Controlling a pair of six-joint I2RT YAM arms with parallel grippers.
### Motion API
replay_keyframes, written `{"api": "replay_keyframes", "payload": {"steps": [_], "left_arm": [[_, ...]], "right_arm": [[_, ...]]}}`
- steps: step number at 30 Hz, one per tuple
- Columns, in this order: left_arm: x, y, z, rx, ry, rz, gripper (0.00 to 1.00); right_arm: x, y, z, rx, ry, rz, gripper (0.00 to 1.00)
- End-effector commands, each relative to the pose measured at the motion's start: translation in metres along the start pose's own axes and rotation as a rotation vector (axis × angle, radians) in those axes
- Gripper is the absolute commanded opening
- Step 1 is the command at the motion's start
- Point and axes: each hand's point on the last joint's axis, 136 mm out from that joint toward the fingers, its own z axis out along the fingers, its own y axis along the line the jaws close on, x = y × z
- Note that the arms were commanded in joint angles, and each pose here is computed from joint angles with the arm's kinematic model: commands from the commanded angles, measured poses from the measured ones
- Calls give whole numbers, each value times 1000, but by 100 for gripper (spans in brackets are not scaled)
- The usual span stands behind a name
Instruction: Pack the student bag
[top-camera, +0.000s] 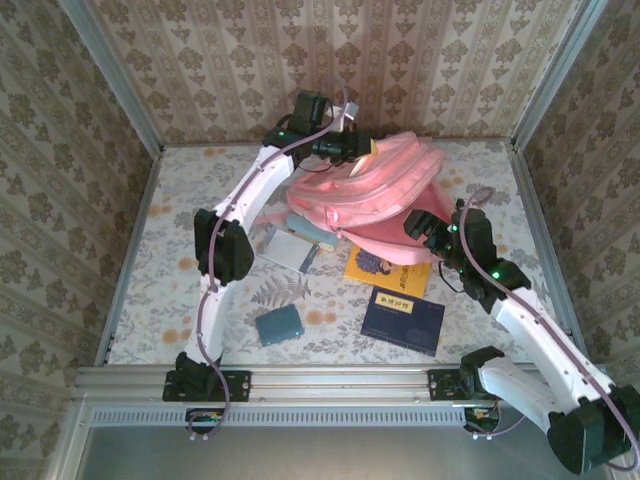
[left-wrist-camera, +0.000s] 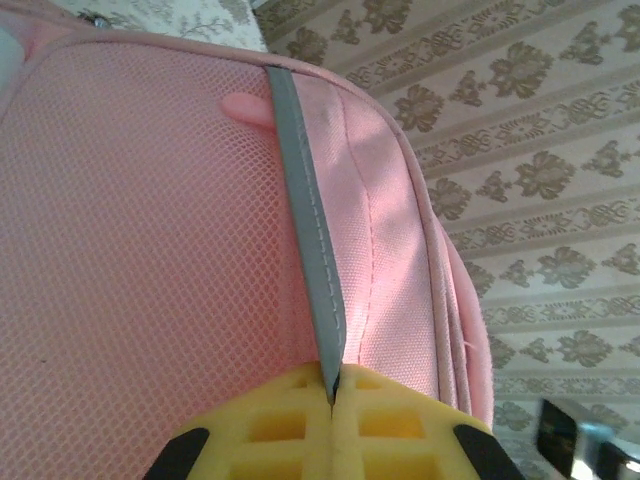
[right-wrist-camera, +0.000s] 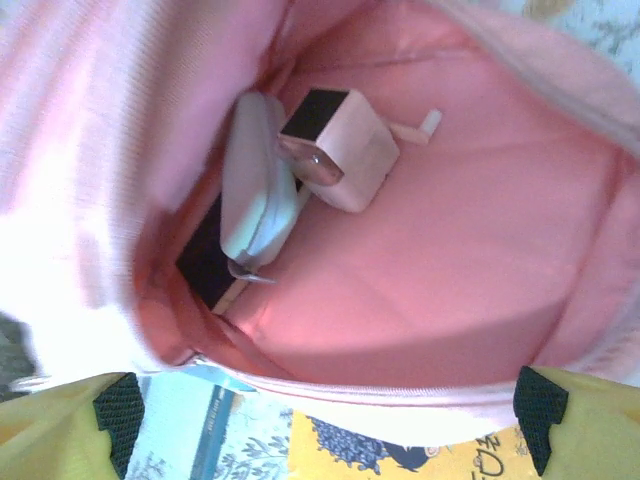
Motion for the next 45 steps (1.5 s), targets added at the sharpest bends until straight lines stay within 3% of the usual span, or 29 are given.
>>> {"api": "replay_keyframes", "payload": {"steps": [1,6,10,13,20,23,25,30,34,37,40,45], "left_arm": [[-12,9,-7,-44,-44,47,0],[-7,12,-14,-85,-31,46,15],[-5,-3,-42,-138,-67,84,45],[1,-8,-76,-216,-115,101,58],[53,39,-177,-462,-234,-19,66],[86,68,-223,-533,-316,-144,69],[114,93,-258,-662,-371,-262,70],[177,125,-298,-865,-394,-404,71],[233,145,-299,-914,-326,-541,74],[279,160,-288,-897,-248,-645,75],[319,174,-271,-834,-202,-733,75],[359,188,-243,-702,-147,-848,70]], "right_arm": [[7,-3,-3,-2,16,-52,96],[19,14,-5,-80,64,-135,96],[20,23,-11,-93,78,-207,93],[22,41,-14,-133,105,-286,91],[85,107,0,-273,324,-570,91],[131,132,11,-323,455,-713,93],[164,145,20,-311,541,-816,94],[240,167,29,-301,718,-965,98],[279,164,40,-238,829,-944,98],[302,169,41,-319,949,-796,97],[325,168,45,-366,1082,-625,94],[346,154,51,-368,1181,-430,86]]}}
